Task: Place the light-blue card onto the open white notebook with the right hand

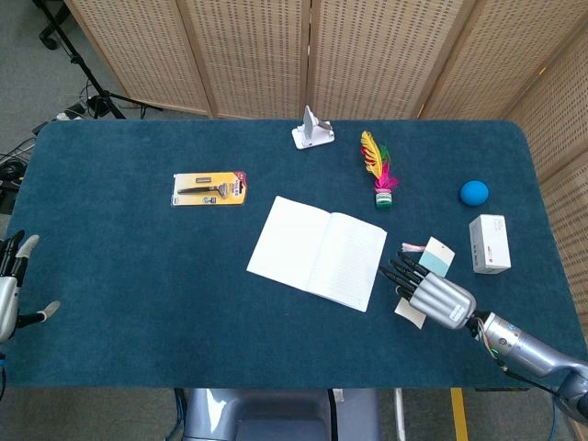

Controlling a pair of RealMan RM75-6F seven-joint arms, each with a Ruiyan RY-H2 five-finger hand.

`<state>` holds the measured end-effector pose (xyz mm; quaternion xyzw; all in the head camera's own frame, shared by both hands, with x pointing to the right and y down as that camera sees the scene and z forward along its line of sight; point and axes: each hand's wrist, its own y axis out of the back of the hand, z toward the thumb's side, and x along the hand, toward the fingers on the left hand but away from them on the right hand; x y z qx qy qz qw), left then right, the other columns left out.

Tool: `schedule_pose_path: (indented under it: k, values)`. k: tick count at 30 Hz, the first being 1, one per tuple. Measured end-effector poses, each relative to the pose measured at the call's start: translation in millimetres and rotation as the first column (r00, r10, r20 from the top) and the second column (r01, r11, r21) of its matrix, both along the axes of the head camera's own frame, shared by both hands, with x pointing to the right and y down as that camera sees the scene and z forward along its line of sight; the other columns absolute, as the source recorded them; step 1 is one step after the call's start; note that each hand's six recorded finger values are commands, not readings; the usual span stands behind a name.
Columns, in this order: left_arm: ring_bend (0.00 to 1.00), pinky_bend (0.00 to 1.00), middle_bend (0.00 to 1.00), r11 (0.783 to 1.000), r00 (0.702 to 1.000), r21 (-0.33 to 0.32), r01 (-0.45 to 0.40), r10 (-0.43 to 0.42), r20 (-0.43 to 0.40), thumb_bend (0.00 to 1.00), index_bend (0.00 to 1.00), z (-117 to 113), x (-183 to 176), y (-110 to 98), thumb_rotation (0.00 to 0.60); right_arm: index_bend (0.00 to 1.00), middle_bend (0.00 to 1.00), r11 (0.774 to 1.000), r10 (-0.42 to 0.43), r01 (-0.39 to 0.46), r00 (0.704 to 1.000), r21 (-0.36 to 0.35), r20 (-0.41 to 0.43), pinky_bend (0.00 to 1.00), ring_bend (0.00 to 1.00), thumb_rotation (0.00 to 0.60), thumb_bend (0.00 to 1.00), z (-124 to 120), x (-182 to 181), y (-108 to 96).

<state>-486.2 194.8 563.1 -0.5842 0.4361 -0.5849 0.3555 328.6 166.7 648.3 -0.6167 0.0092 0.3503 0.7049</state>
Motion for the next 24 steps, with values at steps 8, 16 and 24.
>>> schedule_pose_path:
  k: [8, 16, 24]
  values:
    - [0.00, 0.00, 0.00, 1.000, 1.000, 0.001, 0.000, 0.000, -0.015, 0.00, 0.00, -3, -2, 0, 0.600, 0.62, 0.00, 0.997, -0.002, -0.003, 0.998, 0.074, 0.064, 0.00, 0.00, 0.600, 0.31, -29, -31, -23]
    - [0.00, 0.00, 0.00, 1.000, 1.000, -0.007, 0.011, -0.011, -0.020, 0.00, 0.00, -2, -4, -2, 0.600, 0.62, 0.00, 0.983, -0.067, 0.062, 0.997, 0.170, 0.027, 0.00, 0.00, 0.600, 0.31, -44, -88, -62]
    - [0.00, 0.00, 0.00, 0.999, 0.999, -0.049, 0.020, -0.022, -0.041, 0.00, 0.00, 5, -5, -5, 0.600, 0.62, 0.00, 0.971, -0.126, 0.138, 0.989, 0.198, -0.071, 0.01, 0.00, 0.600, 0.31, -36, -153, -97]
